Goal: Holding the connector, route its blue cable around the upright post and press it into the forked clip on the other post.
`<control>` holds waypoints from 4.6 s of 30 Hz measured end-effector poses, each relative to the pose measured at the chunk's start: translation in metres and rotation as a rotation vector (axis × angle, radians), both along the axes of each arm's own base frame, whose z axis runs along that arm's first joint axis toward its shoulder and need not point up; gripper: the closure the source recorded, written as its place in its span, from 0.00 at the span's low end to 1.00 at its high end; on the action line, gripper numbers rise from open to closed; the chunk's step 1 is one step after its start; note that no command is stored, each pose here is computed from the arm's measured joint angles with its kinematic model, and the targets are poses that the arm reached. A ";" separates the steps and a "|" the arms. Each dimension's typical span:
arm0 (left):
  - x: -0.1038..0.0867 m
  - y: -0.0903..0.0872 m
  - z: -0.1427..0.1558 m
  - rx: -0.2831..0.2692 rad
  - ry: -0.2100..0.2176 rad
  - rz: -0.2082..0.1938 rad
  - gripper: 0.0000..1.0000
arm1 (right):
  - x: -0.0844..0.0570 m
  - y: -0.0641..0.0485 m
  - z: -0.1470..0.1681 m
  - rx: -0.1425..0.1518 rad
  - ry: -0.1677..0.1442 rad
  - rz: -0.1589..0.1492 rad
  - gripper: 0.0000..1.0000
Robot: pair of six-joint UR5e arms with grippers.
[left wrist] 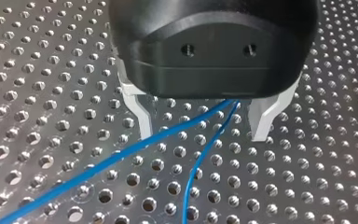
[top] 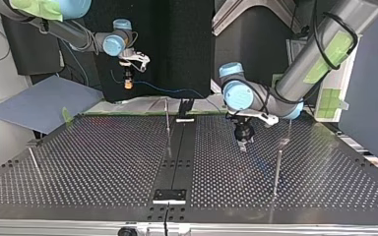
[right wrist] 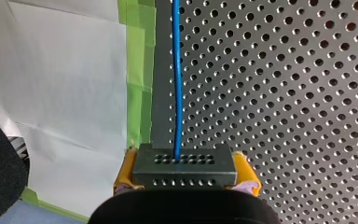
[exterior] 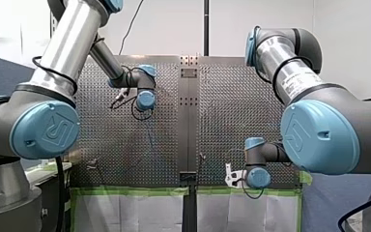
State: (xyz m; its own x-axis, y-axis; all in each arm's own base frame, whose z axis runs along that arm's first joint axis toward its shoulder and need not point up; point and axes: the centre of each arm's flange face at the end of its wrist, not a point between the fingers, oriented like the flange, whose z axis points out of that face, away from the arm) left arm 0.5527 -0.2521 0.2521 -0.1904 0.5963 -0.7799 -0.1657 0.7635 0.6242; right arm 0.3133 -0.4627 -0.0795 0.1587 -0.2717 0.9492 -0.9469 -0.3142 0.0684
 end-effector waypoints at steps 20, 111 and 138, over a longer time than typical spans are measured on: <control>-0.003 -0.004 -0.056 0.050 0.119 0.019 0.00 | -0.001 0.000 -0.001 0.000 0.000 0.000 1.00; -0.033 -0.076 -0.251 0.036 0.282 -0.081 0.00 | 0.003 0.005 -0.004 0.010 0.014 0.012 1.00; -0.056 -0.120 -0.338 0.036 0.411 -0.173 0.00 | 0.006 0.005 -0.003 0.008 0.016 0.019 1.00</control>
